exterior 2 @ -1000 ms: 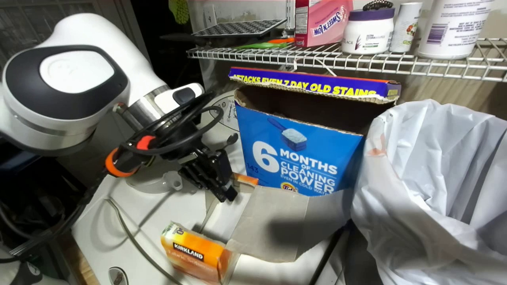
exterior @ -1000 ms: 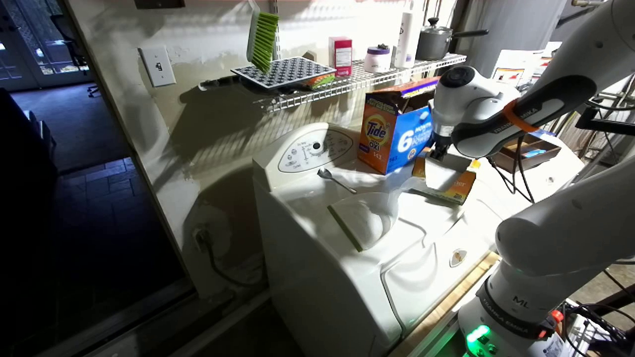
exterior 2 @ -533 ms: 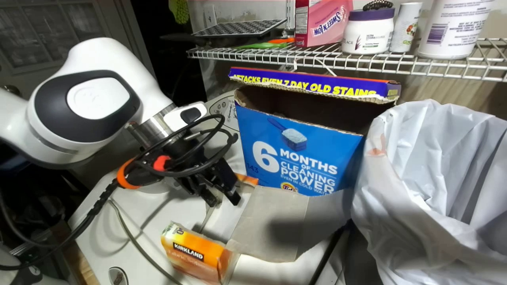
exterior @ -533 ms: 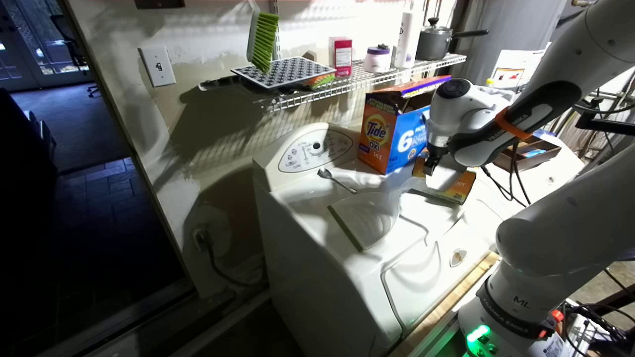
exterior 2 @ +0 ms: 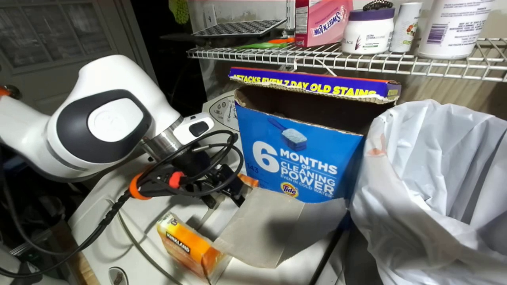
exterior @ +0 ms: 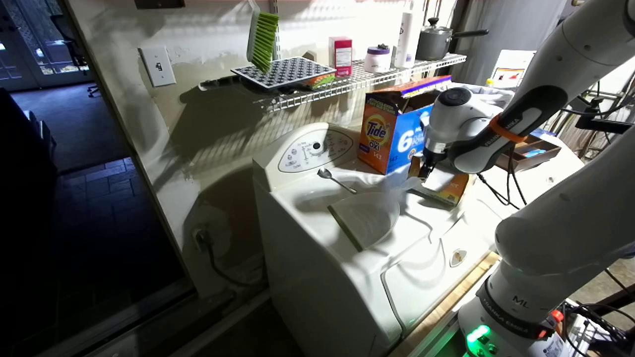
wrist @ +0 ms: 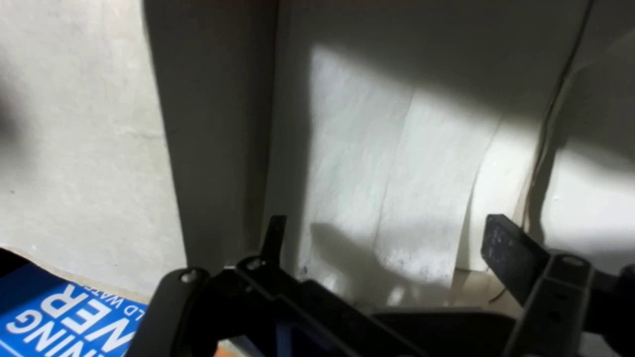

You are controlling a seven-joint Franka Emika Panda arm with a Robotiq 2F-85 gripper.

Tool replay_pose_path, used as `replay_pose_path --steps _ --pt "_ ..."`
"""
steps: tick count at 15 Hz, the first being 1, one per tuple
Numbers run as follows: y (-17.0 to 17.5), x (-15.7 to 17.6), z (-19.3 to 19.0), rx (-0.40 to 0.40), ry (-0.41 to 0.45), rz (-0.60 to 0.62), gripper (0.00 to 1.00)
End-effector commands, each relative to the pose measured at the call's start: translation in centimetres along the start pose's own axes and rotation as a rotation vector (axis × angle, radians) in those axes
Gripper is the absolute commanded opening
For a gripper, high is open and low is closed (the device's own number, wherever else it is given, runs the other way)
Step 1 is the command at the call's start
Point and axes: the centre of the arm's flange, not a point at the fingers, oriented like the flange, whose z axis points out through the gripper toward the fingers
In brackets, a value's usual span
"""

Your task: Remove one paper towel from the orange box

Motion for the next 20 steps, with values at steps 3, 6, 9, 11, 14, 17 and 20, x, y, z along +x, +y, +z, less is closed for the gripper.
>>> replay_pose_path --steps 3,6,9,11,14,17,20 --pt "0.0 0.0 3.1 -0.001 -0.053 0.007 1.00" --pt "0.0 0.2 4.0 -0.018 -0.087 0.008 0.74" --pt "0.5 0.4 3.8 -0.033 -0.087 0.011 0.53" --pt "0.9 0.5 3.4 -0.046 -0.084 0.020 0.39" --pt "1.5 0.6 2.5 -0.067 -0.084 0.027 0.18" --pt "1.9 0.7 1.7 -0.090 -0.088 0.034 0.01" --pt "2.1 0.8 0.4 -0.111 -0.087 0.042 0.00"
